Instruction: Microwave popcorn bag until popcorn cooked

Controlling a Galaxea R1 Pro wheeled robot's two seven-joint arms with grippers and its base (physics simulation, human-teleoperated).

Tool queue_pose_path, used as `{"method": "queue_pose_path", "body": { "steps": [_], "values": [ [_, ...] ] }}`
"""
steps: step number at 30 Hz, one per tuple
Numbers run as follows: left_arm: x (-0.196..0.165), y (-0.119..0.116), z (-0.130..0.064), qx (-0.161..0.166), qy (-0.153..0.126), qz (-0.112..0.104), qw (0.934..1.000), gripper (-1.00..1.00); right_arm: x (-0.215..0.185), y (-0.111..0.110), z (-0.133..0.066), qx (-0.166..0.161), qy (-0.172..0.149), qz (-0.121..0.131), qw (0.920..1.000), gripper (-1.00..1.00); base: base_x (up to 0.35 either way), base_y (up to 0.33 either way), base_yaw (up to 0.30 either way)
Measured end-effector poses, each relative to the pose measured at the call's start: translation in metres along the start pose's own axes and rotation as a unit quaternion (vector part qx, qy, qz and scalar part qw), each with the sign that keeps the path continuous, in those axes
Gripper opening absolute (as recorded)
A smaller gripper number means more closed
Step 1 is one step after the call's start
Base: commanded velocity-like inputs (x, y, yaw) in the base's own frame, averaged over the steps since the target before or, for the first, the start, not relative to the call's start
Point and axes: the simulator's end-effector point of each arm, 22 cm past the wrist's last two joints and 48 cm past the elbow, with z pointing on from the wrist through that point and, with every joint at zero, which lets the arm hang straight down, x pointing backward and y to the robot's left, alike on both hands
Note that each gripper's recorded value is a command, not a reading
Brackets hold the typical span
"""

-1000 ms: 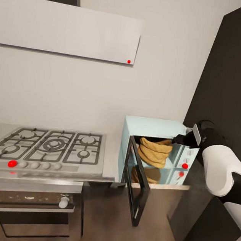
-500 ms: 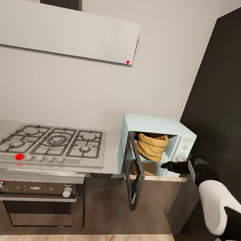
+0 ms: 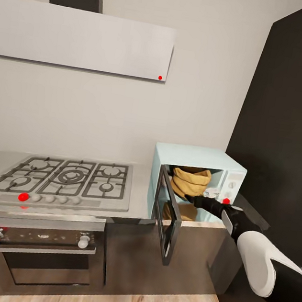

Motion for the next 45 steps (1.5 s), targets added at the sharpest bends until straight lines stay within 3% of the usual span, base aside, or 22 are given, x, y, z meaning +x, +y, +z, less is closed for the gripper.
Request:
{"method": "queue_pose_path", "body": {
  "steps": [1,4,10,19,22,26,30,36,45],
  "values": [
    [0.000,0.001,0.000,-0.001,0.001,0.000,1.0000,1.00,0.003,0.001,0.001,-0.001,-0.016,-0.006,0.9999,1.00,0.268,0.000,0.000],
    [0.001,0.001,0.000,-0.001,0.001,0.000,1.0000,1.00,0.012,-0.001,0.001,0.003,-0.022,-0.006,0.9997,1.00,0.302,0.000,0.000],
    [0.002,0.001,0.000,-0.001,0.002,0.000,1.0000,1.00,0.022,-0.030,-0.003,0.067,-0.026,-0.009,0.9974,1.00,0.317,0.000,0.000],
    [0.000,0.001,0.000,-0.001,0.001,0.000,1.0000,1.00,0.029,-0.029,-0.003,0.063,-0.026,-0.011,0.9976,1.00,0.169,0.000,0.000],
    [0.000,0.001,0.000,-0.001,0.001,0.000,1.0000,1.00,0.029,-0.022,-0.002,0.048,-0.026,-0.012,0.9985,1.00,-0.004,0.000,0.000],
    [-0.001,-0.001,0.000,0.000,-0.001,-0.002,1.0000,1.00,0.030,-0.012,-0.001,0.023,-0.023,-0.012,0.9994,1.00,-0.213,0.000,0.000],
    [-0.001,-0.002,0.000,0.000,-0.001,-0.003,1.0000,1.00,0.031,-0.014,-0.003,0.023,-0.018,-0.013,0.9995,1.00,-0.318,0.000,0.000],
    [0.000,-0.001,0.000,0.000,0.001,-0.003,1.0000,1.00,0.049,-0.045,-0.018,0.047,0.034,0.009,0.9983,1.00,-0.323,0.000,0.000],
    [0.001,-0.001,0.000,0.000,0.001,-0.003,1.0000,1.00,0.057,-0.056,-0.025,0.056,0.054,0.019,0.9968,1.00,-0.323,0.000,0.000]
  ]
}}
